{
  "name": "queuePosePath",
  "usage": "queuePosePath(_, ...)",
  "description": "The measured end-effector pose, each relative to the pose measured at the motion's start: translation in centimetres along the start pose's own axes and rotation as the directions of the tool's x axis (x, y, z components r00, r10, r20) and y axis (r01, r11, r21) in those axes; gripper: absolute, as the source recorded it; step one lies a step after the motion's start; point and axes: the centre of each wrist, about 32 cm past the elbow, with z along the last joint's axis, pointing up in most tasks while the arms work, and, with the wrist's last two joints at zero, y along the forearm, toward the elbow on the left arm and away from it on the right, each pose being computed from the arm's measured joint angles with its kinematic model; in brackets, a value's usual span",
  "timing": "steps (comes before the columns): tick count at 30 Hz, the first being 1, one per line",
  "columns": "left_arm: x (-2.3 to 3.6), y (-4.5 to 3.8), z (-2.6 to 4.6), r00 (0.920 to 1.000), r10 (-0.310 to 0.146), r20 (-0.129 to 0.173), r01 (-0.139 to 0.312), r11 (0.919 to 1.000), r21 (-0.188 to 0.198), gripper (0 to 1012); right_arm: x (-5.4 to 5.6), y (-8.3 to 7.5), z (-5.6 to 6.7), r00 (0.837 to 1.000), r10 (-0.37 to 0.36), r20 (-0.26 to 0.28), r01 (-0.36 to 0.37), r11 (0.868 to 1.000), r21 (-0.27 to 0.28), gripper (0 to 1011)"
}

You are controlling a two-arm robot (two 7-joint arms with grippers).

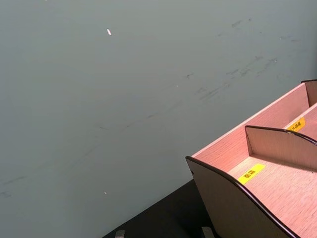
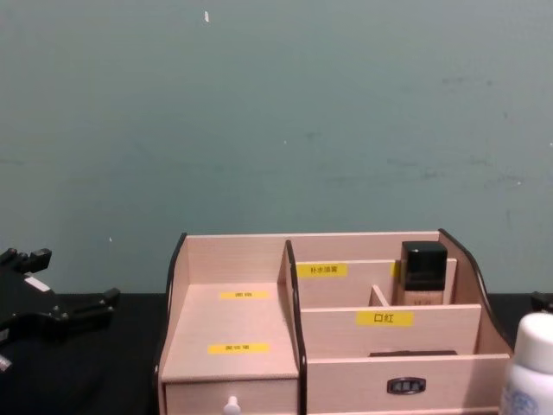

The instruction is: Pick up the facial cleanser and watermelon frost from the table and place them into the tiered storage box.

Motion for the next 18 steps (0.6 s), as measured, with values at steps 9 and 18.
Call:
queuePosePath(9, 0.00, 0.00, 0.00, 1.0000, 0.000, 0.000, 0.000, 1.0000, 0.000, 1001, 0.00, 0.00, 0.00, 1.000, 0.000, 0.000, 0.000, 1.000, 0.000, 1002)
queuePosePath(18, 0.00, 0.00, 0.00, 1.0000, 0.000, 0.000, 0.000, 1.0000, 0.000, 1001, 0.00, 0.00, 0.00, 1.000, 0.000, 0.000, 0.000, 1.000, 0.000, 1002)
